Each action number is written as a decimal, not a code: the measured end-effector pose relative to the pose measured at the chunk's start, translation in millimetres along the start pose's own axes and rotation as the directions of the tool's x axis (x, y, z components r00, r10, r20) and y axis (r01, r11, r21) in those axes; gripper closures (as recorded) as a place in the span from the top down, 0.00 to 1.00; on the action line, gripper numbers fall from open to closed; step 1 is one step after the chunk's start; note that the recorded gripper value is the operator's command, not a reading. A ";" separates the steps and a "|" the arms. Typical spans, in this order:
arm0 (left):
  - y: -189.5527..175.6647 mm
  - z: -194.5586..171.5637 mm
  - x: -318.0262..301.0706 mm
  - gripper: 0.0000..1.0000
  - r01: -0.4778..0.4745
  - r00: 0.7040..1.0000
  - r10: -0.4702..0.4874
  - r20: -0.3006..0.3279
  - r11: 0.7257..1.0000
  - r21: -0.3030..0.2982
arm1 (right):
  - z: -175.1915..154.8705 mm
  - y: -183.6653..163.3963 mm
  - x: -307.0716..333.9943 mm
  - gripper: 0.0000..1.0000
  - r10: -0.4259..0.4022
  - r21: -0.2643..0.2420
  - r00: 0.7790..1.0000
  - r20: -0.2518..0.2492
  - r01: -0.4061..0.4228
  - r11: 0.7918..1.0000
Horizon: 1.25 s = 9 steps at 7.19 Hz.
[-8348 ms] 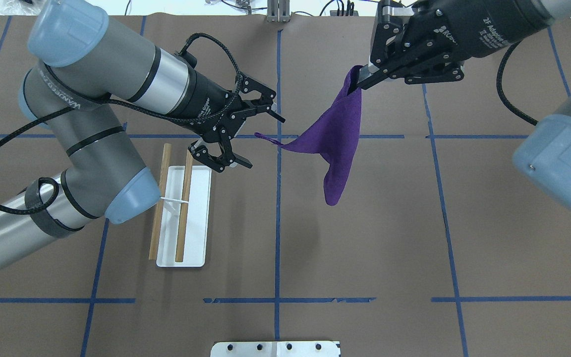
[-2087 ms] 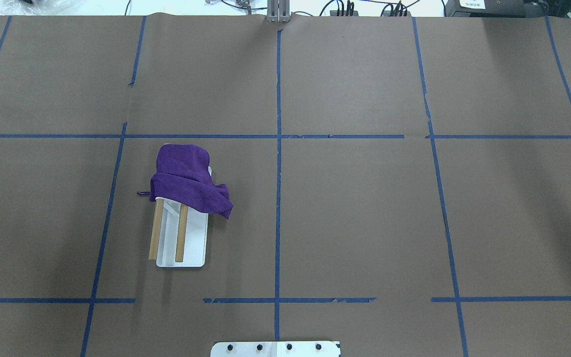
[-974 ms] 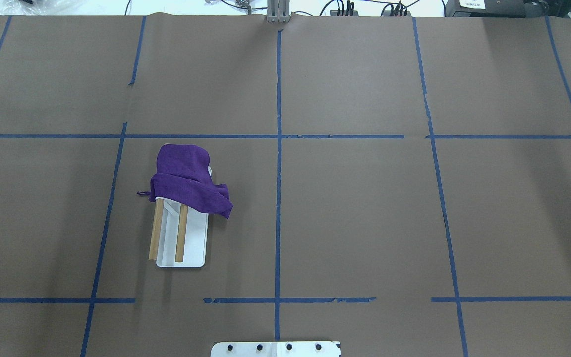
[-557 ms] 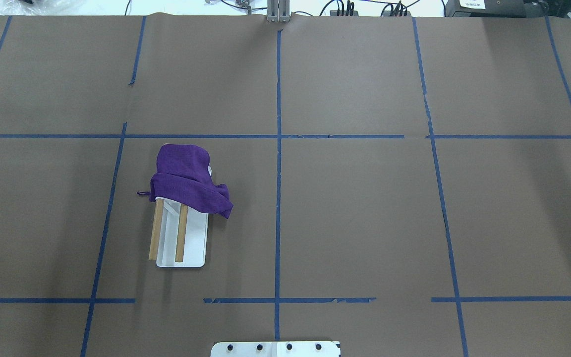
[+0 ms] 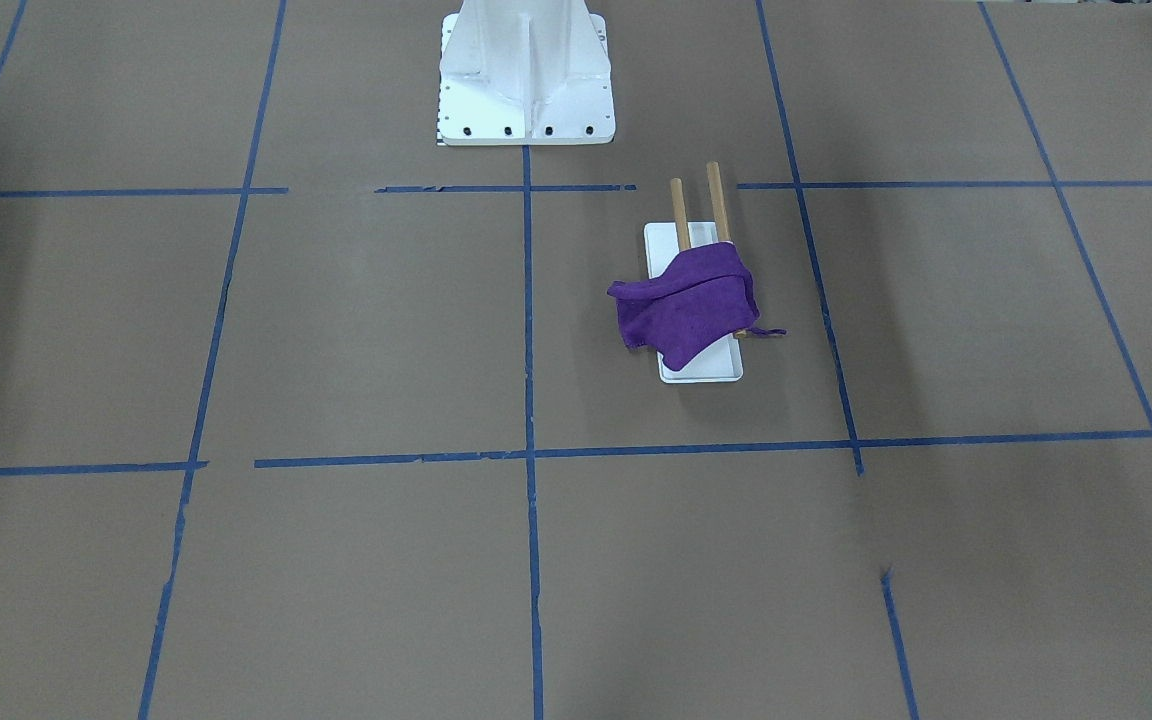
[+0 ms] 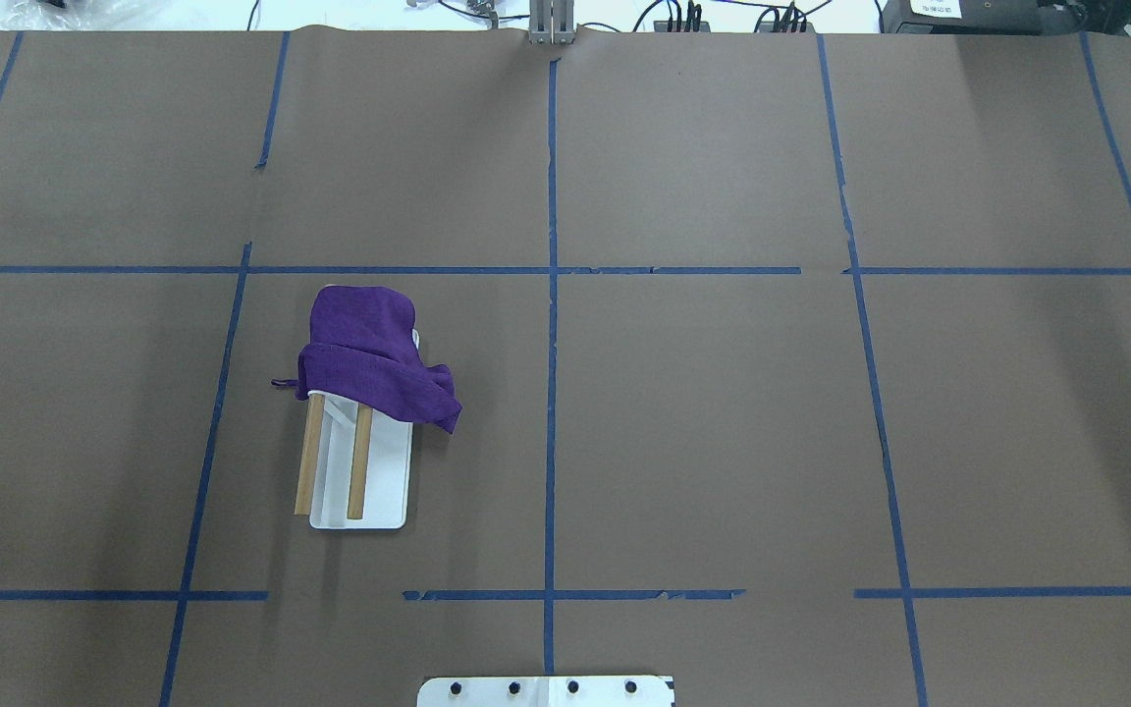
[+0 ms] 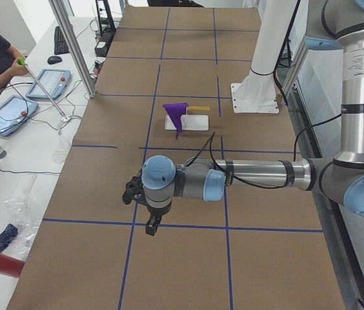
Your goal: Hang towel on rack
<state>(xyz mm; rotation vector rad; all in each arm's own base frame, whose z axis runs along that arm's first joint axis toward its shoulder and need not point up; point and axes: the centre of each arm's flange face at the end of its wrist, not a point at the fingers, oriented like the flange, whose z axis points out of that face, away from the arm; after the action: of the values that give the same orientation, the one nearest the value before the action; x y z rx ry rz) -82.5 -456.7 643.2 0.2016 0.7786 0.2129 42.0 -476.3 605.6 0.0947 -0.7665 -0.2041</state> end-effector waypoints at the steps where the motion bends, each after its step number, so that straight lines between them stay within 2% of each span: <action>1: -1.0 -1.1 1.2 1.00 0.057 0.998 -0.057 0.002 0.998 0.005 | 1.9 1.1 1.7 1.00 0.001 0.000 1.000 -0.001 -0.001 1.000; 3: -0.8 0.1 1.0 1.00 0.110 0.994 -0.110 0.002 0.994 0.011 | 8.8 3.6 7.8 1.00 0.014 -0.012 1.000 -0.002 -0.014 1.000; 6: 0.0 5.0 2.9 1.00 0.128 0.992 -0.128 -0.008 0.992 -0.003 | 29.3 10.7 21.5 1.00 0.050 -0.051 0.999 0.004 -0.050 0.997; 9: -3.1 18.9 14.6 1.00 0.122 0.992 -0.123 -0.018 0.991 -0.050 | 35.1 4.5 10.3 1.00 0.099 -0.032 0.995 -0.032 -0.100 0.994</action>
<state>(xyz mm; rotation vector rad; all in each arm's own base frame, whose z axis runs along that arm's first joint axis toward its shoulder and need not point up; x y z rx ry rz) -58.6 -457.8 645.7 0.1056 0.8030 0.1180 25.4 -474.5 638.5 0.0275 -0.7350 -0.1207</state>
